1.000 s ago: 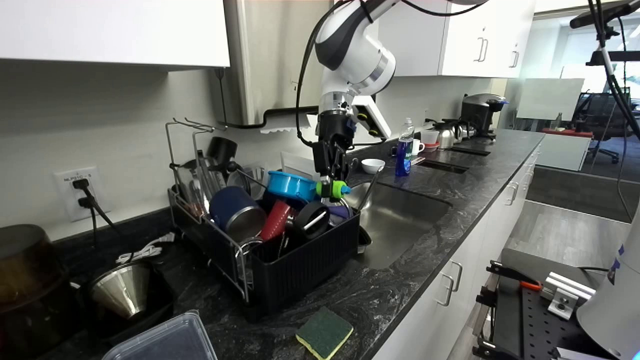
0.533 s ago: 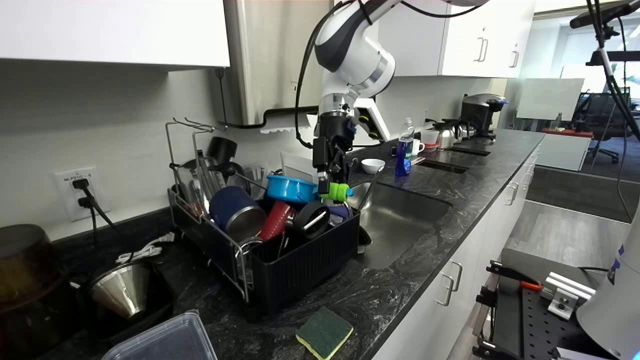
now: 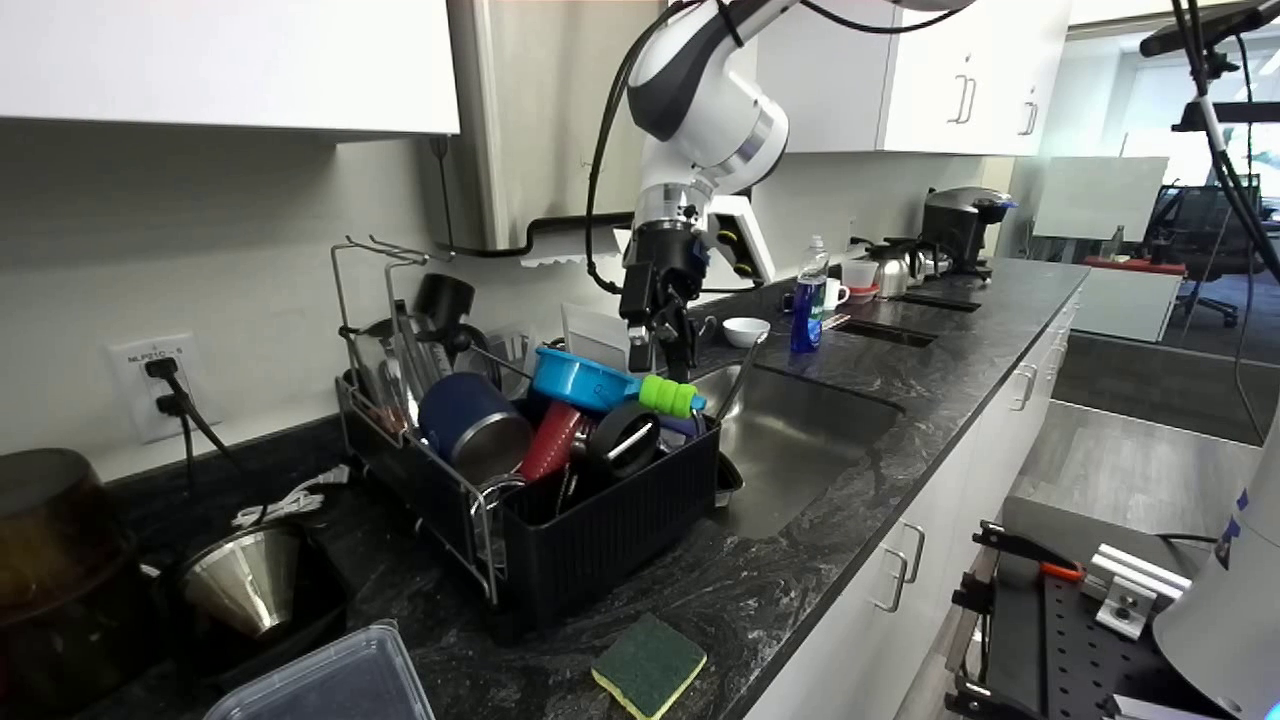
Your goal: Pick the blue pot from the sink and place it in the rack
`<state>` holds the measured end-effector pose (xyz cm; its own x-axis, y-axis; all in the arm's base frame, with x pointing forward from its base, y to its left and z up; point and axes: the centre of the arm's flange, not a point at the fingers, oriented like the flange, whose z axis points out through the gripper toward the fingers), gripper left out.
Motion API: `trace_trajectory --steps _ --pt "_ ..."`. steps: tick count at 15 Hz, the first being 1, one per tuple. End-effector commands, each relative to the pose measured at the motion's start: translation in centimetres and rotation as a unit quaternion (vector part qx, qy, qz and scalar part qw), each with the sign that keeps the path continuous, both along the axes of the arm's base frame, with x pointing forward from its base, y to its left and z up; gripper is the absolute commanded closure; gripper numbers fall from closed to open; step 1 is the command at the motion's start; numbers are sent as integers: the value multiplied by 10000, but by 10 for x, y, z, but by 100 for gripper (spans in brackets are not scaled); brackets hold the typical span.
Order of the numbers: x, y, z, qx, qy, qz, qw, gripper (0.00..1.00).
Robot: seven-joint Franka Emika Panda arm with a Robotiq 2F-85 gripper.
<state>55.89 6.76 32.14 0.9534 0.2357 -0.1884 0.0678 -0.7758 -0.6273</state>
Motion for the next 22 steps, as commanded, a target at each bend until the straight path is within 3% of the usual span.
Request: trace_trajectory --steps 1,4,9,15,22 --pt "-1 1 19 -3 -234 179 9996 0" --pt "-1 1 43 -87 -437 296 9986 0" --pt "-15 -3 96 -730 -873 763 9906 0" --pt "-41 -10 152 -1770 -1517 1356 9629 0" --pt "-60 -60 184 -3082 -1739 1063 9292 0"
